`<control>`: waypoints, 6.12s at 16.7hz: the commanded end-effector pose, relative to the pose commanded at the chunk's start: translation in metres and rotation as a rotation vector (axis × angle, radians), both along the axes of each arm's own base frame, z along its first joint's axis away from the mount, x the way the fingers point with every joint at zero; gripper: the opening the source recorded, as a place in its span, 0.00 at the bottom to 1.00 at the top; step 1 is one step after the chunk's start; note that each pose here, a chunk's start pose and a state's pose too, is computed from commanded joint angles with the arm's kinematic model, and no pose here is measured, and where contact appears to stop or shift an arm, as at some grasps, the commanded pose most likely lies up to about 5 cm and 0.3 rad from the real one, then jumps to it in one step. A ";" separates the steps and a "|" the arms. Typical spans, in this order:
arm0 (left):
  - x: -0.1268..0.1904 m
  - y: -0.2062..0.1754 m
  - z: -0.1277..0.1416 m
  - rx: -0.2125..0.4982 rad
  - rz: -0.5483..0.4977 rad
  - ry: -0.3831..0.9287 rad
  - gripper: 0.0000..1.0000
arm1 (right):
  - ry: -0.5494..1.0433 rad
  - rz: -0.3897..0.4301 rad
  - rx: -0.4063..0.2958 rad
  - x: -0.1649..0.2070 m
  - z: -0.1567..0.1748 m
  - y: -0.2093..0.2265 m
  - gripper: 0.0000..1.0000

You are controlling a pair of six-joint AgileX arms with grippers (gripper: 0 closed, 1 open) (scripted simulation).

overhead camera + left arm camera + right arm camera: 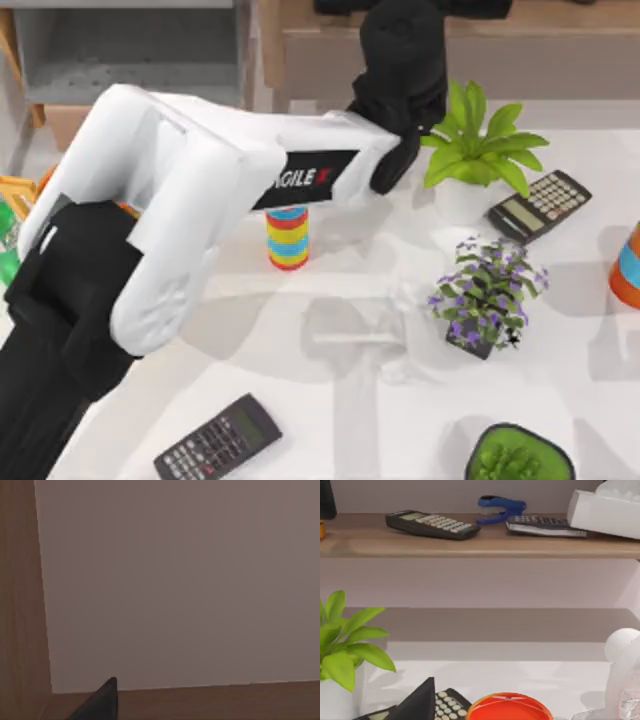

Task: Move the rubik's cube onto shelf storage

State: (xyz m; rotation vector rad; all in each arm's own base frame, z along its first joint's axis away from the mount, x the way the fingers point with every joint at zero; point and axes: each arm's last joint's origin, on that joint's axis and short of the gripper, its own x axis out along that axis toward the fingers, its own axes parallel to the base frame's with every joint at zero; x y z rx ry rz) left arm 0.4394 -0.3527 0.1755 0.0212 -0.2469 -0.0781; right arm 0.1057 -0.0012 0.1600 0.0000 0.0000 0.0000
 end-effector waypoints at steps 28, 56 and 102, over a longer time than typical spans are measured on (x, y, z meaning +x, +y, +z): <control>-0.198 0.528 -0.025 1.542 0.462 0.026 1.00 | 0.000 0.000 0.000 0.000 0.000 0.000 1.00; -0.185 0.527 -0.080 1.541 0.239 0.117 0.55 | 0.000 0.000 0.000 0.000 0.000 0.000 1.00; -0.054 0.527 -0.089 1.517 0.216 0.154 0.00 | 0.000 0.000 0.000 0.000 0.000 0.000 1.00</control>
